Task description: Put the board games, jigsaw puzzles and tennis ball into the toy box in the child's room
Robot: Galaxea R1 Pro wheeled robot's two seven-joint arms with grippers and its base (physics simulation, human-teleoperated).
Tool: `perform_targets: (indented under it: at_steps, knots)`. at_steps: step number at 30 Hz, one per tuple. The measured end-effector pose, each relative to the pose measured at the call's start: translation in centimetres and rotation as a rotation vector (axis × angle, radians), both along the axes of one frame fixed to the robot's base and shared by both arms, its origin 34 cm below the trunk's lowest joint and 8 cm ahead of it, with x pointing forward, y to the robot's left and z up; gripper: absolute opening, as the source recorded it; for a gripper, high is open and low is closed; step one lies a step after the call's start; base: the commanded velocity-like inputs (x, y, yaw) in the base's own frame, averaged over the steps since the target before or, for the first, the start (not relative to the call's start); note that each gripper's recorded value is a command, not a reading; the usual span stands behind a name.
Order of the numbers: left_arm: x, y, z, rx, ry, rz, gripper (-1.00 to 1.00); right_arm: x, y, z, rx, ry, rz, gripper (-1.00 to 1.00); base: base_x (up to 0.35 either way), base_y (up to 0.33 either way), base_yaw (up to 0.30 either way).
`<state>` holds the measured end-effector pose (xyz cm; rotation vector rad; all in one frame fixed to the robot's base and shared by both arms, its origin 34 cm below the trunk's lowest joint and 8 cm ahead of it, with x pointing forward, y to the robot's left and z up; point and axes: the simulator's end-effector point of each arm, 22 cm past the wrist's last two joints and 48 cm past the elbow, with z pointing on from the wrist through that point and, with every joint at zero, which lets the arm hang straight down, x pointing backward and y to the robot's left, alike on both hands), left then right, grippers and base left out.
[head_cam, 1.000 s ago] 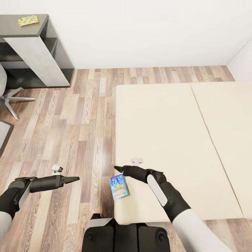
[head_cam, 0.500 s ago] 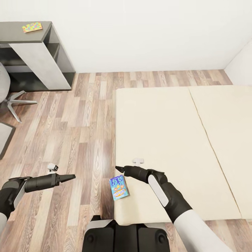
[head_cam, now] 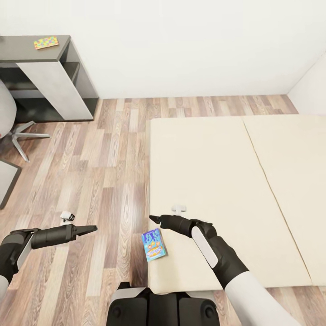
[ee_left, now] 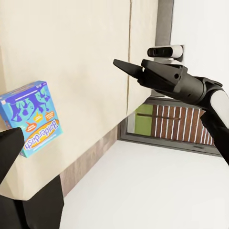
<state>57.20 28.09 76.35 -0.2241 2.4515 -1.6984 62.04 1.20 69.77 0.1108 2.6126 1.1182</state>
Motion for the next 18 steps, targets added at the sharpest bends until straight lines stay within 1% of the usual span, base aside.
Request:
perform_targets:
  at_steps: [6,18]
  knots:
    - [0.2,0.0,0.5,0.000,-0.010,0.000,1.00,-0.3,0.1,0.3,0.002,0.000,0.000,1.00,0.000,0.000,0.000]
    - [0.7,0.4,1.4,0.007,-0.032,0.000,1.00,0.3,-0.2,1.2,0.000,-0.020,-0.008,1.00,0.000,0.000,0.000]
